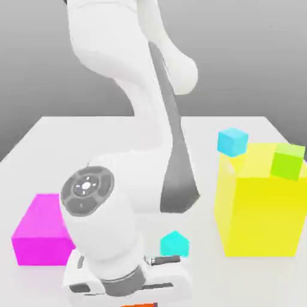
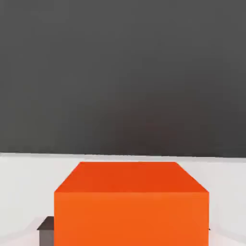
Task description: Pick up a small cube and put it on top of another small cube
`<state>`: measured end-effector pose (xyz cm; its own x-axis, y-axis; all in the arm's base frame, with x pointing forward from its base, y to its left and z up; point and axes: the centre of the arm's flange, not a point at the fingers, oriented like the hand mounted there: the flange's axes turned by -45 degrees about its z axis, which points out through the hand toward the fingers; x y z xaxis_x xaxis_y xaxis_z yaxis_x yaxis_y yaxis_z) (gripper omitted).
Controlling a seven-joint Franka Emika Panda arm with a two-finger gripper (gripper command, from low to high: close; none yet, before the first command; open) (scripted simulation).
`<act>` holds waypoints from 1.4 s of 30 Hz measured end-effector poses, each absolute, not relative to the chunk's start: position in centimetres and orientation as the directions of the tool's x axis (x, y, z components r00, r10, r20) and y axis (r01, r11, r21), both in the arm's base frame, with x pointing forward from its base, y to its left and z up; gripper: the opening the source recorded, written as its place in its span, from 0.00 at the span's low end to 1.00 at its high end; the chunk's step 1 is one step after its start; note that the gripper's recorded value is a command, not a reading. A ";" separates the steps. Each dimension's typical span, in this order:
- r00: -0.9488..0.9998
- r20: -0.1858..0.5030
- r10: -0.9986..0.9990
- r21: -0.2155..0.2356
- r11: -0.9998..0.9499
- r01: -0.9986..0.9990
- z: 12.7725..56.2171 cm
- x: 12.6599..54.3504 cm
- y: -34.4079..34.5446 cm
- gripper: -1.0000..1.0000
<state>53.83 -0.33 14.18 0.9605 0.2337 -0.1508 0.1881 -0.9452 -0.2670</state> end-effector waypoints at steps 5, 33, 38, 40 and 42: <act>0.805 -0.080 0.588 -0.368 -0.768 0.524 14.3 52.4 5.8 0.00; -0.597 0.221 0.771 0.010 0.611 0.792 27.3 42.6 11.7 0.00; -0.532 0.095 0.841 -0.011 0.535 0.845 25.6 38.6 7.4 0.00; -0.465 0.059 0.883 -0.038 0.467 0.883 24.3 36.6 6.4 0.00; -0.406 0.015 0.914 -0.014 0.406 0.914 24.1 36.1 5.2 0.00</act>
